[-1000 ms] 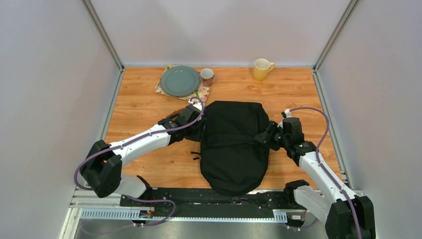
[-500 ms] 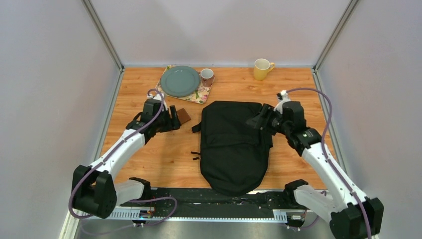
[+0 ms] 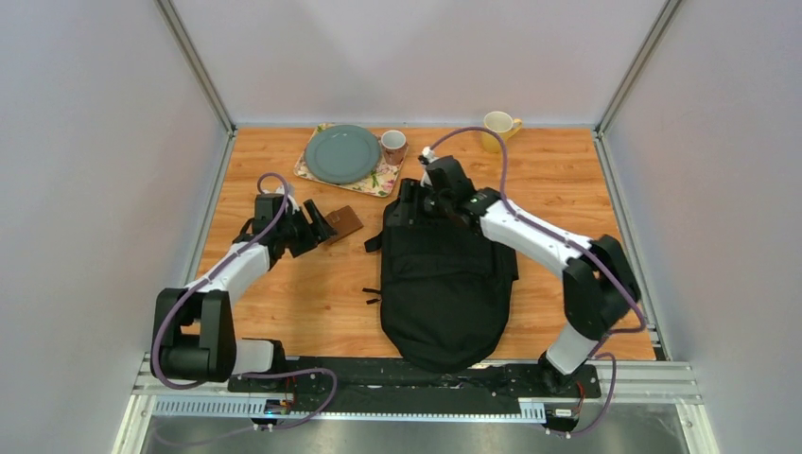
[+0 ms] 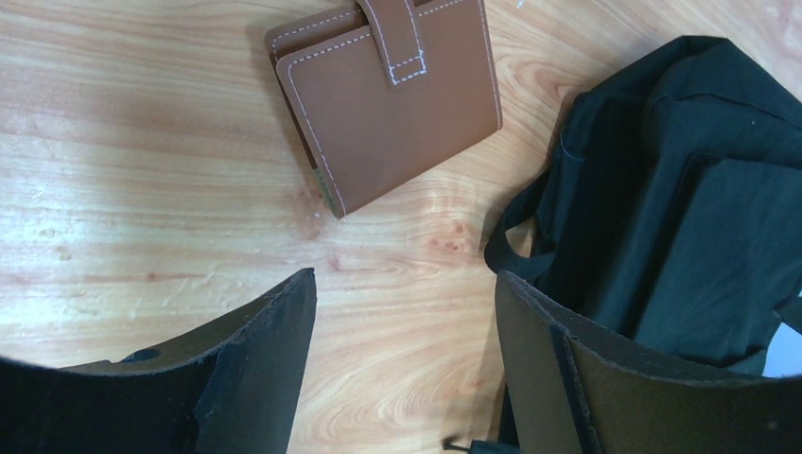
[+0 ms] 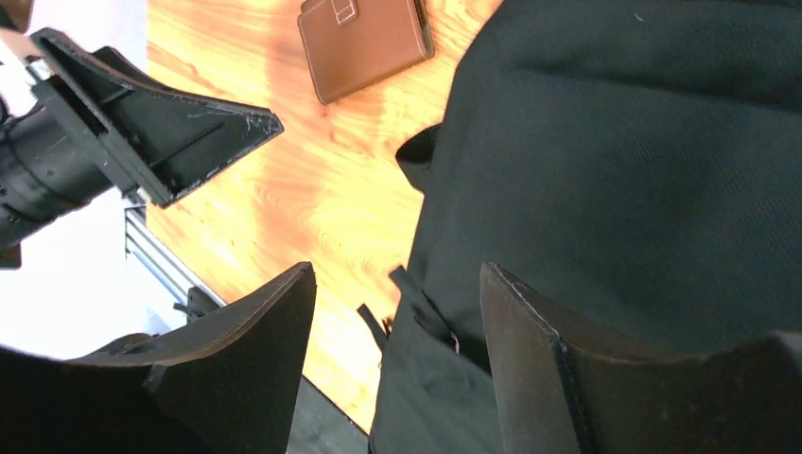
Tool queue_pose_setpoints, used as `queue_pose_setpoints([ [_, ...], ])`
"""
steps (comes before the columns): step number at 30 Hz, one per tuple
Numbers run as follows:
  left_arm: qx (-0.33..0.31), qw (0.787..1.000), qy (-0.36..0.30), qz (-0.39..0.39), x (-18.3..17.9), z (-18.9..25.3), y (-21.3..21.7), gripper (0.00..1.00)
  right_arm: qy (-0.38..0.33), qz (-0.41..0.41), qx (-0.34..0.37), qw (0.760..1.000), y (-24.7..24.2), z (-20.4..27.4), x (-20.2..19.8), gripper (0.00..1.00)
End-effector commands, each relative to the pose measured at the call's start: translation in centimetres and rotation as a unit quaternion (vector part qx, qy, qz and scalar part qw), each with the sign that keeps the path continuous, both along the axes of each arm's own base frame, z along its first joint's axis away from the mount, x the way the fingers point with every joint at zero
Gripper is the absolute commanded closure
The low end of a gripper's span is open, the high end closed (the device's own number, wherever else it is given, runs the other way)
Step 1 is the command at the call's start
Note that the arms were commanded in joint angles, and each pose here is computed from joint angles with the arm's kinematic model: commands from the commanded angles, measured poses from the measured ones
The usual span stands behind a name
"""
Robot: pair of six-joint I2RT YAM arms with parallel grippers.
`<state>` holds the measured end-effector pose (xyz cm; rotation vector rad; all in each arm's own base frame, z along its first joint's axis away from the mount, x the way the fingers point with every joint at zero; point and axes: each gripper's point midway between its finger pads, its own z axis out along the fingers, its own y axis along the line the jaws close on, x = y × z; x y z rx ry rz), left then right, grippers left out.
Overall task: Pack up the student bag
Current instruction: Pick up the stationery from the center of the board.
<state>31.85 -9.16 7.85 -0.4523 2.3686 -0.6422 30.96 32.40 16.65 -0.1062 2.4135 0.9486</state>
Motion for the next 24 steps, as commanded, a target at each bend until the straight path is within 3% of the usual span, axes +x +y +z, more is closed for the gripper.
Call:
queue_pose_setpoints([
  [1, -0.025, 0.999, -0.034, 0.011, 1.9, 0.2, -0.1, 0.23, -0.039, 0.013, 0.009, 0.999, 4.0, 1.7, 4.1, 0.33],
  [4, -0.017, 0.999, -0.040, 0.028, 3.0, -0.3, 0.5, 0.22, -0.024, 0.016, -0.021, 0.999, 5.3, -0.8, 6.2, 0.33],
  [5, -0.022, 0.999, -0.039, 0.028, 3.1, -0.5, 0.5, 0.22, -0.039, 0.016, -0.013, 0.999, 6.3, 0.6, 7.4, 0.33],
  [12, -0.055, 0.997, -0.044, 0.023, 4.9, -1.4, 0.0, 0.22, -0.028, 0.042, -0.016, 0.999, 10.5, -1.7, 11.5, 0.32],
  [24, -0.082, 0.995, -0.064, -0.008, 6.2, -1.5, -1.2, 0.24, 0.015, 0.068, -0.022, 0.997, 13.9, -9.1, 14.5, 0.28],
])
